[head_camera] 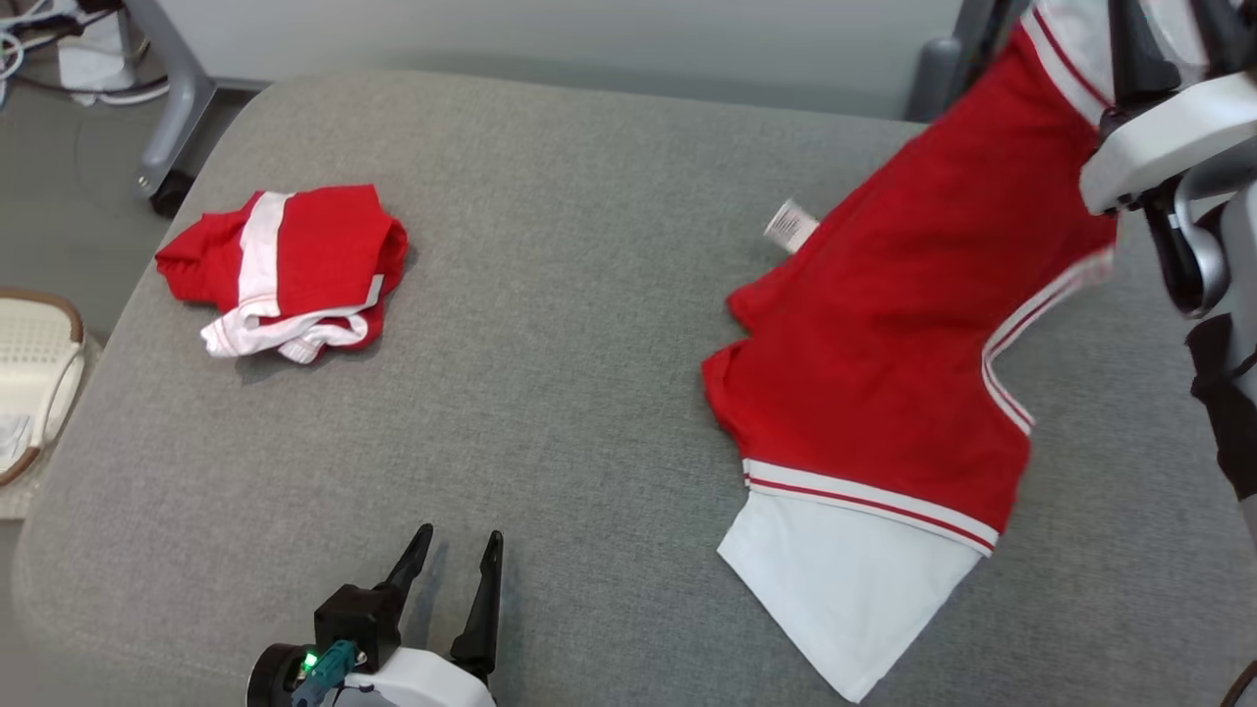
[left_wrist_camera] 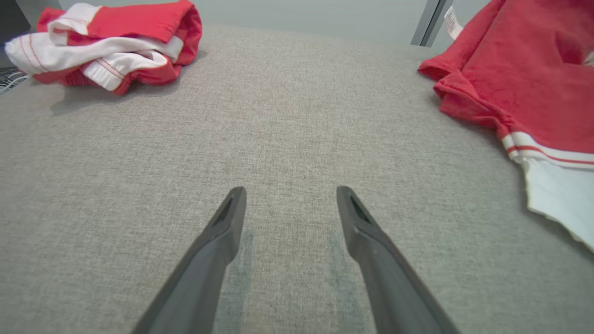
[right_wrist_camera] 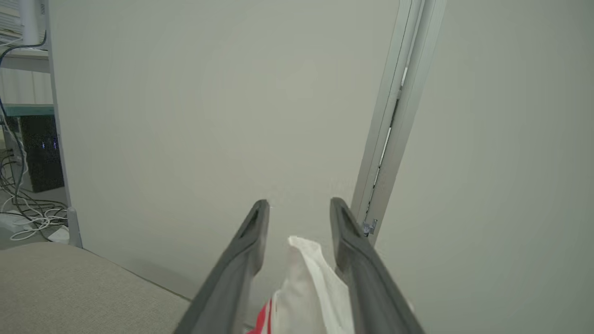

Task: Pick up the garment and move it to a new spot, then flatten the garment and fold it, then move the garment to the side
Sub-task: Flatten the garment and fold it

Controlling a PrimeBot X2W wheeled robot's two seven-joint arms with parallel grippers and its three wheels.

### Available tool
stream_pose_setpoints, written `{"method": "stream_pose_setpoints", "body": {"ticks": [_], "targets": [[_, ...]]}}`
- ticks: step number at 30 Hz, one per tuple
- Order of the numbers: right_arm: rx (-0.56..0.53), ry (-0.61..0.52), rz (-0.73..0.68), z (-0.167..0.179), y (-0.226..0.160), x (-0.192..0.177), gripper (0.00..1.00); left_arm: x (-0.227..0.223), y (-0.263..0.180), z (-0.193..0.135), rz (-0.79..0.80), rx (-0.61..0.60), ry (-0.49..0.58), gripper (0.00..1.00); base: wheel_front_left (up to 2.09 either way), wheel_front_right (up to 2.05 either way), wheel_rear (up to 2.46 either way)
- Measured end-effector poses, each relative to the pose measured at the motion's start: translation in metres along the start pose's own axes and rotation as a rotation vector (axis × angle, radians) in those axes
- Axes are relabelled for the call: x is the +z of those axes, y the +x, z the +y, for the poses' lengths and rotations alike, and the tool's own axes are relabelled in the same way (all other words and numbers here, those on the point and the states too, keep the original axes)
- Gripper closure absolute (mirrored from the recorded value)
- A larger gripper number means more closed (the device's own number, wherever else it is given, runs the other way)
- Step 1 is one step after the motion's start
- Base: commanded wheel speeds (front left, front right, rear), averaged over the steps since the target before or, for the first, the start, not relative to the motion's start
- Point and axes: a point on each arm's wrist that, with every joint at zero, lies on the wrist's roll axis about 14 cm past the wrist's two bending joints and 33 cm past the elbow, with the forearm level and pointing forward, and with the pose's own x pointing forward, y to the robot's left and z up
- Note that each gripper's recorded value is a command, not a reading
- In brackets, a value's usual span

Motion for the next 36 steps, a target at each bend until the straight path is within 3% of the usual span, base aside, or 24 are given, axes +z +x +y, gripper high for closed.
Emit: {"method": "stream_pose_setpoints", "body": {"ticks": [6, 18, 27, 36], "targets": [[-0.012, 0.071, 0.051, 0.008, -0.003, -0.029, 0.0, -0.005, 0.002, 0.007, 0.02, 0.03, -0.001, 0.0, 0.0, 0.0, 0.0], [-0.04, 0.186, 0.17, 0.035, -0.099, -0.068, 0.0, 0.01, 0.009, -0.018, -0.032, -0.062, 0.032, 0.0, 0.0, 0.0, 0.0], [0.018, 0.272, 0.324, 0.091, -0.185, -0.104, 0.0, 0.014, 0.003, -0.028, -0.052, -0.099, 0.043, 0.0, 0.0, 0.0, 0.0], [0.109, 0.366, 0.45, 0.148, -0.233, -0.131, 0.0, 0.008, -0.003, -0.027, -0.039, -0.101, 0.04, 0.0, 0.0, 0.0, 0.0]]}}
